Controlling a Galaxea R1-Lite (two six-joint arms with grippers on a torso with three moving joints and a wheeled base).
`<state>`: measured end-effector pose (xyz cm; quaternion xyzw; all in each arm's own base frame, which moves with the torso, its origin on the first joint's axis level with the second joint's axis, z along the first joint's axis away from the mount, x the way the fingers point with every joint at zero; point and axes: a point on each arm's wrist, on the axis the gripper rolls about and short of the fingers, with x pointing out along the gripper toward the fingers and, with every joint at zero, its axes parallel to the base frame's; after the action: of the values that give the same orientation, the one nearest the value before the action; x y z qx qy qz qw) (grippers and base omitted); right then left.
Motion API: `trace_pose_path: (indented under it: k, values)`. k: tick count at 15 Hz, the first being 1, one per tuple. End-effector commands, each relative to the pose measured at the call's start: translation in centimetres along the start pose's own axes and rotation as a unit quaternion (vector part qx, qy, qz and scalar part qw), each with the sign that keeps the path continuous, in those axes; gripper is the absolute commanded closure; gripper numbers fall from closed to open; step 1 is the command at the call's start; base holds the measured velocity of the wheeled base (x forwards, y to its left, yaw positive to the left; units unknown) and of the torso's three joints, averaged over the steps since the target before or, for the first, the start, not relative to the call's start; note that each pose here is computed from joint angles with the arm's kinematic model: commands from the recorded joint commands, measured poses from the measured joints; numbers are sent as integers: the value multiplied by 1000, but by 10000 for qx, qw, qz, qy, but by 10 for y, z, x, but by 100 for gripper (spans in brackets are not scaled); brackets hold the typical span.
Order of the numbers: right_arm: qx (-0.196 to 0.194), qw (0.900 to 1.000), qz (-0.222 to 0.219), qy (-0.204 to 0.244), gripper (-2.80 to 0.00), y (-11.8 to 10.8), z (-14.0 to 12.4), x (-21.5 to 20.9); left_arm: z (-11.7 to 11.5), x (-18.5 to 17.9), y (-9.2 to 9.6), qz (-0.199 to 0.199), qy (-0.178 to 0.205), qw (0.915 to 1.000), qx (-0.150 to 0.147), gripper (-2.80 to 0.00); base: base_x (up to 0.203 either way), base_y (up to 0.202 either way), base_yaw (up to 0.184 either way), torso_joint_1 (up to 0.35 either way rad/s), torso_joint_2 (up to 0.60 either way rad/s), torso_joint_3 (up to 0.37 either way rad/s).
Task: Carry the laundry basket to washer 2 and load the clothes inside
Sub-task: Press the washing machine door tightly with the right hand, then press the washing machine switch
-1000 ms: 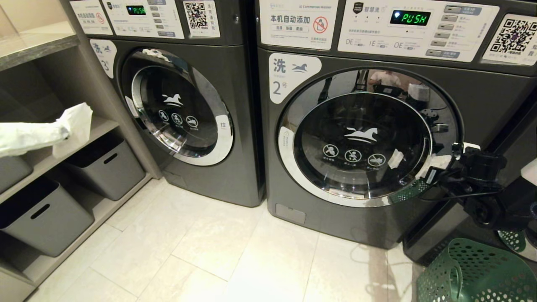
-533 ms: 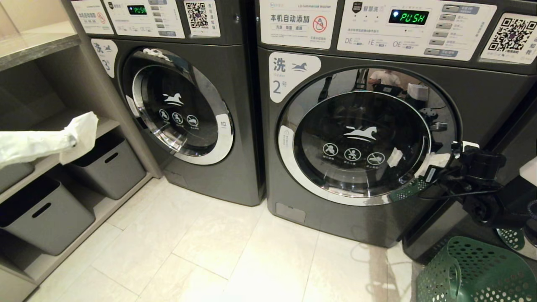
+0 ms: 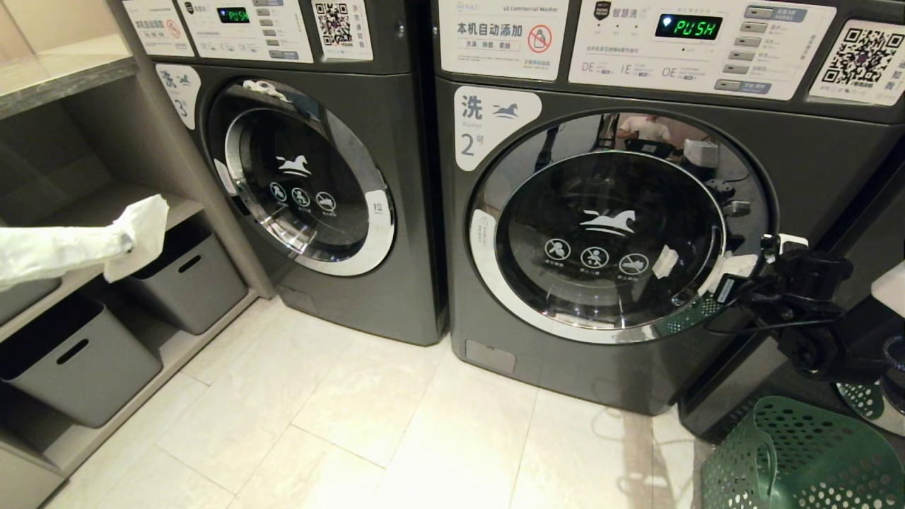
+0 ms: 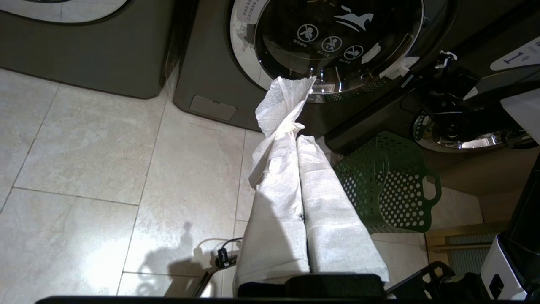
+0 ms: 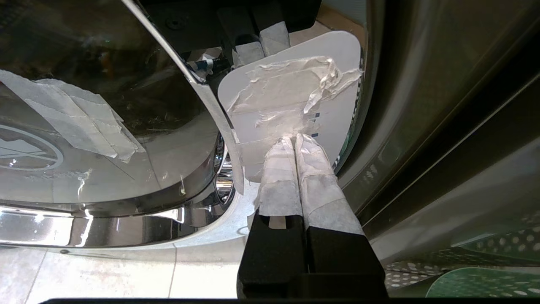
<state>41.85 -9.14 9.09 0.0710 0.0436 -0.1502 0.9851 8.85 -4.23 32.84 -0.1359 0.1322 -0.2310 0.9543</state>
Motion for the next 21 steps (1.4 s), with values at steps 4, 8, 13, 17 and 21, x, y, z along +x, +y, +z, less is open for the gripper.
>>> trace_pose_path:
  k: [4,8,13,17,21]
  values:
    - [-89,9976,-80,679,0,-5,-15,-43,-2,6,1,12,120,9999,-1,0,0,0,0,0,0,0]
    - [-436,9900,202,1330,0,-8,-7,-114,-9,17,4,74,357,9993,-45,0,0,0,0,0,0,0]
    - [-746,9847,810,1352,0,-6,33,-210,-46,29,18,403,922,9949,-36,0,0,0,0,0,0,0]
    - [-965,9731,1367,1586,0,-3,40,-304,-100,27,39,1233,1469,9814,16,0,0,0,0,0,0,0]
    - [-1623,9453,1837,2151,0,-20,-14,-377,-159,13,60,1493,1692,9742,-19,0,0,0,0,0,0,0]
